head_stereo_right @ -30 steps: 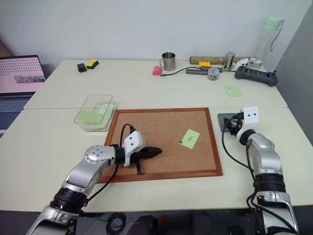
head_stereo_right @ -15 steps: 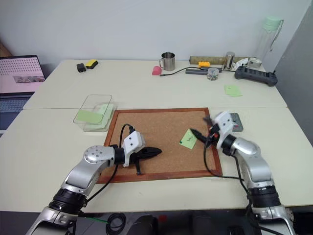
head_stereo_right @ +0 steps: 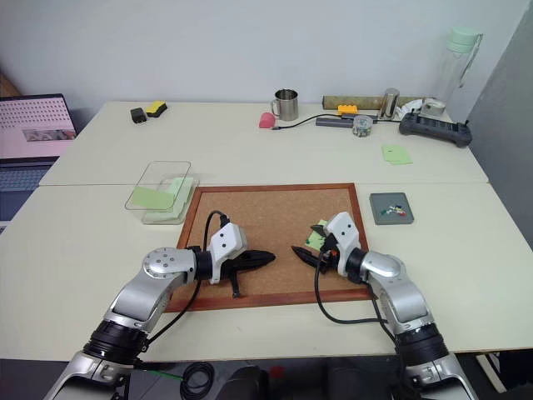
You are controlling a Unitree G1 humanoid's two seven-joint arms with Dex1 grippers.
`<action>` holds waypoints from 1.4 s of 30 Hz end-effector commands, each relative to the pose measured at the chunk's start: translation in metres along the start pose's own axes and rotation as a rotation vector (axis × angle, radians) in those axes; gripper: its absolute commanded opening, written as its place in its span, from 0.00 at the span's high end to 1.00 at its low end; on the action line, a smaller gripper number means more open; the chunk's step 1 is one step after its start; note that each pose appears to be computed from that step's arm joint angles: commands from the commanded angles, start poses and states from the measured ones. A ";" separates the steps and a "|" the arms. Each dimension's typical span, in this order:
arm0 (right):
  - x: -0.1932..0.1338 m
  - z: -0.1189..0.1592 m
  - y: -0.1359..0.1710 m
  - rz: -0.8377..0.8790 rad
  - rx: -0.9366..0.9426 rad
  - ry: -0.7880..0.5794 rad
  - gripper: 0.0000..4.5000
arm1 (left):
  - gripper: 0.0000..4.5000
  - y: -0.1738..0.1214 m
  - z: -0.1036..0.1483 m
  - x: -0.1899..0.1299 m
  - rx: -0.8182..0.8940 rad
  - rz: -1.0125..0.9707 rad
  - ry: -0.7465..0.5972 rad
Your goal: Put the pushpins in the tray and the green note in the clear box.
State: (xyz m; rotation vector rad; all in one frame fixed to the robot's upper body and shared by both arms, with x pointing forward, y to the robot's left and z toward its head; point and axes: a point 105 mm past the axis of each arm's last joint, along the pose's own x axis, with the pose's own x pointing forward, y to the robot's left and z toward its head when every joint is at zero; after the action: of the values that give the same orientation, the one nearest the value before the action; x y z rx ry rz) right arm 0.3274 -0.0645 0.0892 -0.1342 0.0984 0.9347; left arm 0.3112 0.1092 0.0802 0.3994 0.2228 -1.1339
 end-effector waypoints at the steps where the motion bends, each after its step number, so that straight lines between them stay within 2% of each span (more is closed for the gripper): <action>1: 0.002 0.009 0.000 0.016 -0.041 -0.026 0.32 | 1.00 -0.004 -0.017 -0.001 -0.044 0.002 0.057; 8: 0.000 0.006 0.000 0.019 -0.039 -0.019 0.60 | 1.00 -0.005 -0.018 -0.002 -0.048 0.007 0.056; 14: 0.000 0.006 -0.001 0.009 -0.044 -0.018 0.89 | 1.00 -0.005 -0.017 -0.001 -0.045 0.005 0.054; 17: 0.000 0.006 -0.002 0.004 -0.042 -0.020 0.99 | 1.00 -0.005 -0.017 0.000 -0.043 0.004 0.054; 22: 0.000 0.007 -0.002 -0.001 -0.053 -0.023 0.99 | 1.00 -0.004 -0.016 0.000 -0.040 0.005 0.053; 29: -0.007 0.045 0.012 0.056 -0.063 -0.181 0.99 | 1.00 -0.005 -0.017 -0.001 -0.041 0.007 0.055; 36: -0.012 0.044 0.017 0.084 -0.158 -0.143 0.99 | 1.00 -0.004 -0.015 0.000 -0.041 0.012 0.044; 38: -0.013 0.041 0.018 0.095 -0.235 -0.110 0.99 | 1.00 0.001 -0.008 0.000 -0.060 0.040 0.004; 41: -0.017 0.031 0.021 0.143 -0.399 -0.034 0.99 | 1.00 0.017 0.020 -0.002 -0.214 0.089 -0.147; 42: -0.018 0.029 0.021 0.153 -0.435 -0.020 1.00 | 0.96 0.022 0.028 -0.003 -0.255 0.095 -0.192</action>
State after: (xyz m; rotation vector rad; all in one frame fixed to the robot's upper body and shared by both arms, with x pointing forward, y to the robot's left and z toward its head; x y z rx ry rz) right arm 0.3057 -0.0651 0.1140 -0.4086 -0.0548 1.0566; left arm 0.3176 0.1054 0.0836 0.2126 0.2340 -1.0711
